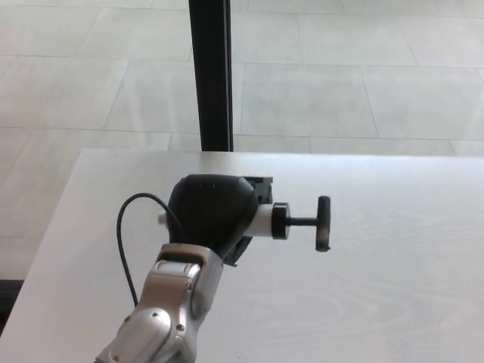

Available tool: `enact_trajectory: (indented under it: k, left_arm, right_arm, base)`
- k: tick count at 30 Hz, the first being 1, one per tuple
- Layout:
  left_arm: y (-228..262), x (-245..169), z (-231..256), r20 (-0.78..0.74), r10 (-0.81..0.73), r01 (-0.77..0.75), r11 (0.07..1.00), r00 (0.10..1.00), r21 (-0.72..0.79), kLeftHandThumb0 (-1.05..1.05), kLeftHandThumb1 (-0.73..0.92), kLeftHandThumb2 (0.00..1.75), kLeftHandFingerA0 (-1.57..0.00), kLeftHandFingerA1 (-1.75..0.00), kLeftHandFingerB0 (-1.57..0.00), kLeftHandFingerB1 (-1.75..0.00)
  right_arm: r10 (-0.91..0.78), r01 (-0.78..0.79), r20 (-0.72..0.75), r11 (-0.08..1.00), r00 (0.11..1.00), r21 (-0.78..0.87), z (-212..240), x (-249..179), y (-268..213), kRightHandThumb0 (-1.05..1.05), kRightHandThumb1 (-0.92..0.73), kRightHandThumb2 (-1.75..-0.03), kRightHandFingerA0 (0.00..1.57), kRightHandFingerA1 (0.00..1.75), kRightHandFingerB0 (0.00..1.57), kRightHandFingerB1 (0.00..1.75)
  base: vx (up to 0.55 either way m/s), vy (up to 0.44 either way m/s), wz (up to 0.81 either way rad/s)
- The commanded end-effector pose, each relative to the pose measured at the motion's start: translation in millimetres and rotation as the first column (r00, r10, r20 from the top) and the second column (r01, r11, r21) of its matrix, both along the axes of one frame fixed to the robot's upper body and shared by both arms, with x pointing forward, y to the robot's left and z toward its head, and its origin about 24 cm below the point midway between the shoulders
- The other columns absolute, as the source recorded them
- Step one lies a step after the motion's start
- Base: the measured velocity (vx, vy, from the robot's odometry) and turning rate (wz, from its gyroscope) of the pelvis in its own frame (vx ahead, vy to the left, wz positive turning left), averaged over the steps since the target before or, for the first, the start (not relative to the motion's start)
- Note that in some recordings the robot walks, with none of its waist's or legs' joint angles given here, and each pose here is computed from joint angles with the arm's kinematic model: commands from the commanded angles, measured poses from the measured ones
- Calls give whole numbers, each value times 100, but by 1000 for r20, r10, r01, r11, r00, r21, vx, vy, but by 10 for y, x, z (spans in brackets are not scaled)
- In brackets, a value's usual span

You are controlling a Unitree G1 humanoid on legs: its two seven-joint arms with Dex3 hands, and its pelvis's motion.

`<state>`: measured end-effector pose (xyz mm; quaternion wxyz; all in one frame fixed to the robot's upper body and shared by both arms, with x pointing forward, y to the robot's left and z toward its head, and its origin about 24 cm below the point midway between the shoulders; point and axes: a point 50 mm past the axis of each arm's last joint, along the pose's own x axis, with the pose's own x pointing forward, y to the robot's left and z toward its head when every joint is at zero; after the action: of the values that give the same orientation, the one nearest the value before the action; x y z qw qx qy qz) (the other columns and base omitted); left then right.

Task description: The robot uses its left hand to lift the air pump kept on the middle of the desk and use the right hand to compress the handle

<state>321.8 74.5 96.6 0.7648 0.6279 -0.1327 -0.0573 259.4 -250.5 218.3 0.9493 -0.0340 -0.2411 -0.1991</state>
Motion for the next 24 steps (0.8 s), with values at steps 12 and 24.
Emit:
enact_trajectory:
  k: [12,24]
  left_arm:
    - [-55,100,-396,-309,142,-94,982,940,166,-69,77,63,-40,-95,-13,-37]
    - [-53,117,-310,-481,139,-92,989,865,118,-105,92,71,0,0,0,0]
  right_arm:
    - [25,-22,-41,998,999,58,-87,-55,-29,-69,-92,-70,26,49,38,40]
    - [19,-16,-44,998,999,68,-101,-43,7,-68,-92,-69,29,57,41,42]
  base:
    - [0,0,0]
    - [0,0,0]
